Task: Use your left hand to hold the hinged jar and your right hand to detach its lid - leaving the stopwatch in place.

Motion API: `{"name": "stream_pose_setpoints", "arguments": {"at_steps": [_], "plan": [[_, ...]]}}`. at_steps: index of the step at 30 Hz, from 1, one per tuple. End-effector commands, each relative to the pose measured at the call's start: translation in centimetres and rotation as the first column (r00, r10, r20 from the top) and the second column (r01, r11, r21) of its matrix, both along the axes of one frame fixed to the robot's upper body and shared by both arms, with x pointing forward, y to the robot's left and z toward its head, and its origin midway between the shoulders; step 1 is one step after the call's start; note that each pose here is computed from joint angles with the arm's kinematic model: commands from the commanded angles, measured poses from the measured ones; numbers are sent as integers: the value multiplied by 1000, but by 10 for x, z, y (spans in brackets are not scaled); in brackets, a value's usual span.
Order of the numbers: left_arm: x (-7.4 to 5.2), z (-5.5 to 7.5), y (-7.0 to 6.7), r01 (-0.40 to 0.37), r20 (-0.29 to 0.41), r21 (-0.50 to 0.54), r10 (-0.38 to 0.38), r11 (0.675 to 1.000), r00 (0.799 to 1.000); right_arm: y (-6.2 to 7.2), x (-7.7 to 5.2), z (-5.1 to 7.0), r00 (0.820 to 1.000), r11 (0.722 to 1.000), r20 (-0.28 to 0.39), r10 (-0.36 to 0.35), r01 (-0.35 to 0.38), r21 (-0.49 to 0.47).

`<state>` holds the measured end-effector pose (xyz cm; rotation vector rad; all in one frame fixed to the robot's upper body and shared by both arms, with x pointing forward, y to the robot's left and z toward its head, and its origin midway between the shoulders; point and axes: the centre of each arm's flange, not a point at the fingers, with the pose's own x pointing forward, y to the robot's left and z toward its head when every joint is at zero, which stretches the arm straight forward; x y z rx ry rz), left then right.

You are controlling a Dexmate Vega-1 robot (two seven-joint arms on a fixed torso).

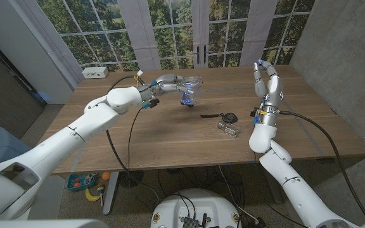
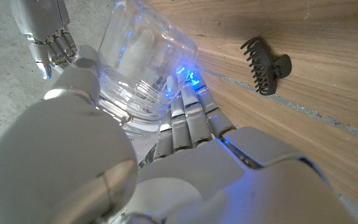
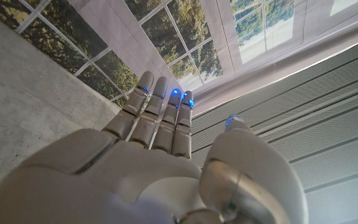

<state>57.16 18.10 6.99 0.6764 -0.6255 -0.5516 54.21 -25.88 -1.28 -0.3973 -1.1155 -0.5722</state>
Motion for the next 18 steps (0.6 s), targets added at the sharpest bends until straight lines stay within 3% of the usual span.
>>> {"name": "stream_pose_setpoints", "arguments": {"at_steps": [1,7,13,18], "plan": [[-8,-12,0,-170,81,-8,170,985,982,-2,-2,4,946,971,-239,220,-237,-41],[-9,-19,0,-235,102,-1,234,972,967,-5,1,6,895,941,-324,306,-336,-40],[-7,-27,1,-267,98,-17,268,963,959,-5,7,7,858,914,-361,366,-404,-31],[-4,-36,1,-294,89,-23,295,955,951,-6,14,6,786,863,-410,463,-506,6]]}}
